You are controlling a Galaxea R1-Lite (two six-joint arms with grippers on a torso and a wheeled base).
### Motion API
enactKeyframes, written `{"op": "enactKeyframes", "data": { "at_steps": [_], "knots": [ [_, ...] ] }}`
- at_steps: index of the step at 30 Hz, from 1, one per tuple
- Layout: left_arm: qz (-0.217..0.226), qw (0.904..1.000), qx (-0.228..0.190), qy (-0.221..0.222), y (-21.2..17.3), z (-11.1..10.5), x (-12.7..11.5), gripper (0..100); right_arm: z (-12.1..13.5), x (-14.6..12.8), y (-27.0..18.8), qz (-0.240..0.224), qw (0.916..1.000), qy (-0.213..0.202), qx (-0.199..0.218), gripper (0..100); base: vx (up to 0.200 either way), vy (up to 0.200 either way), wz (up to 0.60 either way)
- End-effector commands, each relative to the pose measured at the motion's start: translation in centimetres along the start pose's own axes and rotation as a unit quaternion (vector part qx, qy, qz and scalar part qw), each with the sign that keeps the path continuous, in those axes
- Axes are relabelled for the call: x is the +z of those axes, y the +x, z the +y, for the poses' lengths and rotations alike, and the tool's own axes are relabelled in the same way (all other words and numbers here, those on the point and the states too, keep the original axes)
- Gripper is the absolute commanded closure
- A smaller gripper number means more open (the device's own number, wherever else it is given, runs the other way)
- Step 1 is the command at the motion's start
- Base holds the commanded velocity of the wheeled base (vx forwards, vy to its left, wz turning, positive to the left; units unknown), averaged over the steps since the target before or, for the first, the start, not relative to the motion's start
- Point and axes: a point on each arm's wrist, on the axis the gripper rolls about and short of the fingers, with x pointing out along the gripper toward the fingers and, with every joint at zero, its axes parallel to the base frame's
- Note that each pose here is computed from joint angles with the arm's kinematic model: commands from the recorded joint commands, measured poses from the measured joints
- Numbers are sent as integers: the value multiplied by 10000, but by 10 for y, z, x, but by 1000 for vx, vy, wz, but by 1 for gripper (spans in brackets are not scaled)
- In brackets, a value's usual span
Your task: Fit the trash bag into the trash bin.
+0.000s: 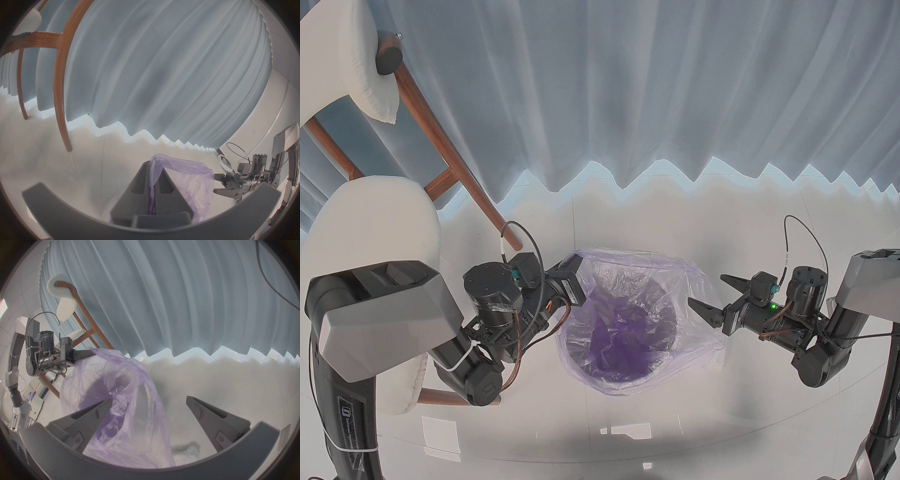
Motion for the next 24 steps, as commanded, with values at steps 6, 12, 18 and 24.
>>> {"op": "enactKeyframes", "data": {
  "at_steps": [6, 12, 18, 24],
  "knots": [
    [-27, 10000, 18, -3, 0, 2, 2, 100, -9, 15, 19, -409, 9989, 219, -1, 0, 0, 0, 0],
    [-103, 9999, 48, 2, 3, 5, 5, 100, -9, 19, 24, -506, 9978, 418, 71, 100, 0, 0, 0],
    [-101, 9999, 89, -5, 3, 10, 6, 100, -5, 24, 29, -595, 9945, 845, 170, 100, 0, 0, 0],
    [-6, 9999, 49, -102, 3, 13, 1, 100, -8, 19, 43, -633, 9897, 1265, 224, 100, 0, 0, 0]
  ]
}}
